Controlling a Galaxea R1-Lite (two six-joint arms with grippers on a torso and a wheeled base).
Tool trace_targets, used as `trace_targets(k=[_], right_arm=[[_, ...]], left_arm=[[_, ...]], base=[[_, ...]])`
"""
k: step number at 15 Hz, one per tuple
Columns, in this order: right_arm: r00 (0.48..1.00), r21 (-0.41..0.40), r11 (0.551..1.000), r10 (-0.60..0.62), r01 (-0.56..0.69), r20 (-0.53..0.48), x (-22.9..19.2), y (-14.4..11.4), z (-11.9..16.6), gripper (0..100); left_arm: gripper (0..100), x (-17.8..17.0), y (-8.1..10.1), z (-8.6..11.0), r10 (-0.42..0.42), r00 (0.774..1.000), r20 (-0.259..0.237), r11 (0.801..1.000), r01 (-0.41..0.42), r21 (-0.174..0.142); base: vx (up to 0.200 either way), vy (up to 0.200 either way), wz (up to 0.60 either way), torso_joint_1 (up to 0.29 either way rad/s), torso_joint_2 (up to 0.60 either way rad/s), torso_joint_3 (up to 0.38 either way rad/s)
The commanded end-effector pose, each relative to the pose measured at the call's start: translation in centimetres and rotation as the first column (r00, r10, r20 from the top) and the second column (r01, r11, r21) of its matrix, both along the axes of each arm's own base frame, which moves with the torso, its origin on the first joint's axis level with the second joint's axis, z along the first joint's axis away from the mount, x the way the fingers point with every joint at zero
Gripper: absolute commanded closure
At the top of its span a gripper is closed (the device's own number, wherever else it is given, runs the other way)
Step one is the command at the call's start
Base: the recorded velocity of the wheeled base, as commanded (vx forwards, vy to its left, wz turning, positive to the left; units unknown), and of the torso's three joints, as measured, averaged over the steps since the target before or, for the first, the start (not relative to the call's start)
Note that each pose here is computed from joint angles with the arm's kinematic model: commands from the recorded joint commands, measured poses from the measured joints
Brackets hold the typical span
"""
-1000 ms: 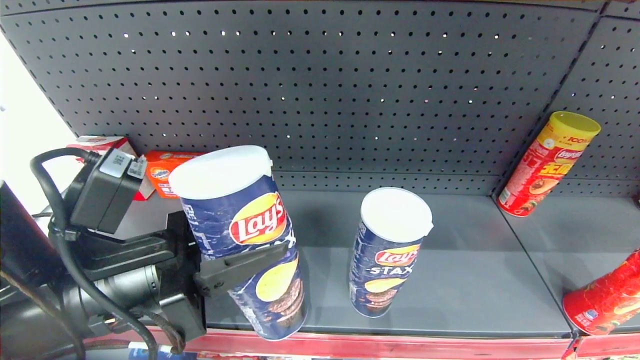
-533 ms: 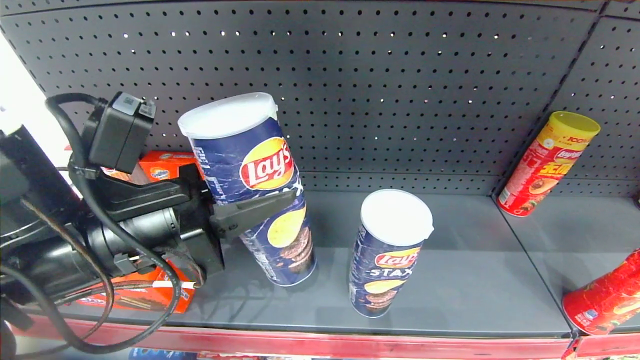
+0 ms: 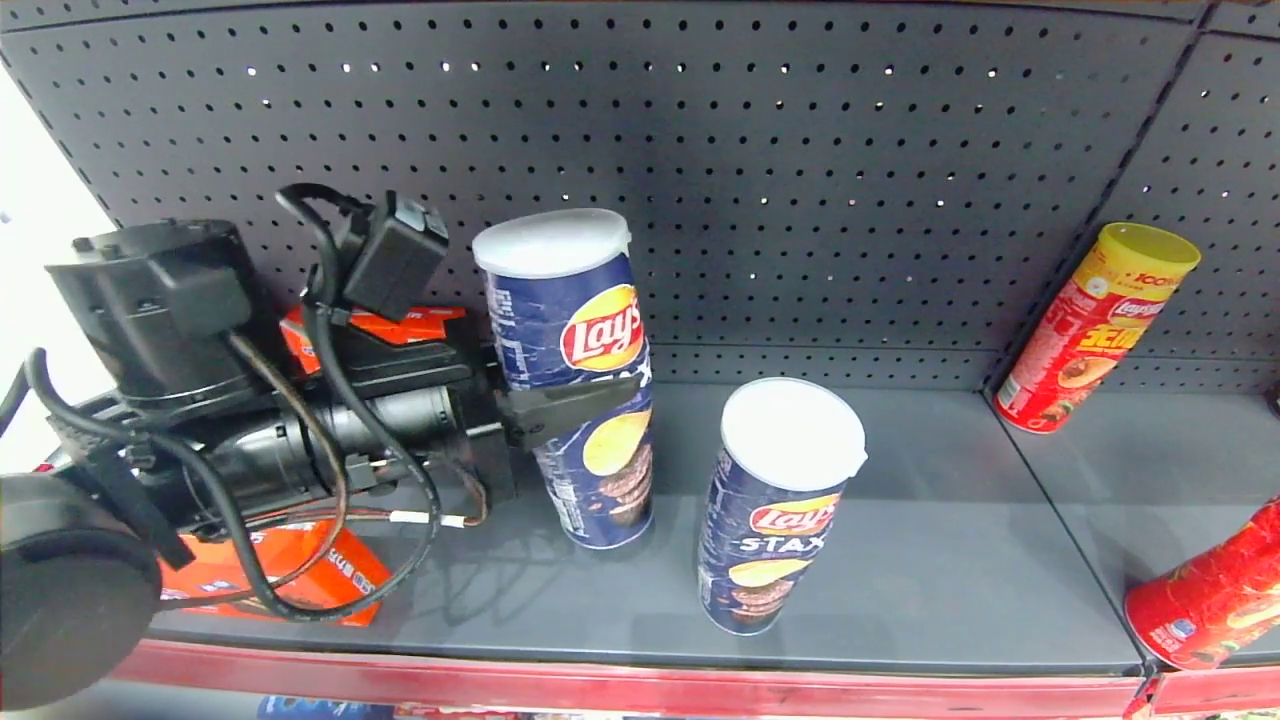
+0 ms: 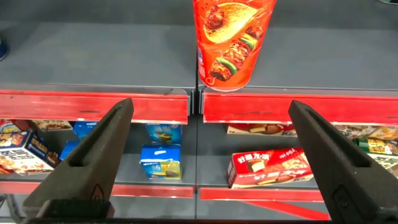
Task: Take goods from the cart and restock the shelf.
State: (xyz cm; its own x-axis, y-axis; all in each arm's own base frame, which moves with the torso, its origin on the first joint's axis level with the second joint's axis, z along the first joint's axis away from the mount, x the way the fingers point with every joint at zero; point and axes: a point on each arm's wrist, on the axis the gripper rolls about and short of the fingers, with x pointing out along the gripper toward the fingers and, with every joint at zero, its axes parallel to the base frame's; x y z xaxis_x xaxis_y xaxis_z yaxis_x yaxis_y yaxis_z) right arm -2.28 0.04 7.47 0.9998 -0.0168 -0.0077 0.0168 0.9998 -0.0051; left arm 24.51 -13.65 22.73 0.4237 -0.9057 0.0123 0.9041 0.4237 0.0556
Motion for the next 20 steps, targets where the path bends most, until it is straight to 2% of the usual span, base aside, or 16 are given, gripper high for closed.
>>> trace_targets(k=[1,3,4,5,6,7,8,9,10,14,20], right_arm=[[1.0,-0.001,1.0,0.0,0.0,-0.002,0.0,0.0,0.0,0],[1.0,-0.001,1.0,0.0,0.0,-0.002,0.0,0.0,0.0,0],[1.0,0.001,1.0,0.0,0.0,-0.002,0.0,0.0,0.0,0],[1.0,-0.001,1.0,0.0,0.0,-0.002,0.0,0.0,0.0,0],[1.0,-0.001,1.0,0.0,0.0,-0.002,0.0,0.0,0.0,0],[1.0,0.001,1.0,0.0,0.0,-0.002,0.0,0.0,0.0,0],[1.0,-0.001,1.0,0.0,0.0,-0.002,0.0,0.0,0.0,0],[1.0,-0.001,1.0,0.0,0.0,-0.002,0.0,0.0,0.0,0],[1.0,0.001,1.0,0.0,0.0,-0.002,0.0,0.0,0.0,0],[1.0,-0.001,1.0,0.0,0.0,0.0,0.0,0.0,0.0,0],[1.0,-0.001,1.0,0.0,0.0,-0.002,0.0,0.0,0.0,0]], left_arm=[[100,2.8,-1.2,0.0,-0.04,0.999,0.006,0.999,0.04,0.006],[100,5.9,-1.7,1.3,-0.016,0.998,0.061,1.0,0.017,-0.012],[100,7.1,-2.0,1.3,-0.014,0.999,0.051,1.0,0.014,-0.003],[100,7.4,-2.2,1.1,-0.011,1.0,0.014,1.0,0.011,0.015],[100,7.6,-2.4,0.6,-0.019,1.0,0.014,0.999,0.019,0.036],[100,8.3,-2.6,-0.2,-0.023,0.999,0.024,0.998,0.022,0.058],[100,8.6,-2.8,-0.4,-0.026,0.999,0.037,0.998,0.023,0.066],[100,9.6,-3.1,-0.8,-0.028,0.997,0.078,0.996,0.021,0.085],[100,10.3,-3.4,-1.1,-0.029,0.996,0.089,0.996,0.021,0.091],[100,11.5,-4.5,-1.1,-0.046,0.992,0.114,0.995,0.036,0.089],[100,12.7,-5.5,-2.4,-0.086,0.992,0.094,0.993,0.077,0.094]], base=[[0.0,0.0,0.0,0.0,0.0,0.0],[0.0,0.0,0.0,0.0,0.0,0.0],[0.0,0.0,0.0,0.0,0.0,0.0],[0.0,0.0,0.0,0.0,0.0,0.0],[0.0,0.0,0.0,0.0,0.0,0.0],[0.0,0.0,0.0,0.0,0.0,0.0],[0.0,0.0,0.0,0.0,0.0,0.0],[0.0,0.0,0.0,0.0,0.0,0.0],[0.0,0.0,0.0,0.0,0.0,0.0],[0.0,0.0,0.0,0.0,0.0,0.0],[0.0,0.0,0.0,0.0,0.0,0.0]])
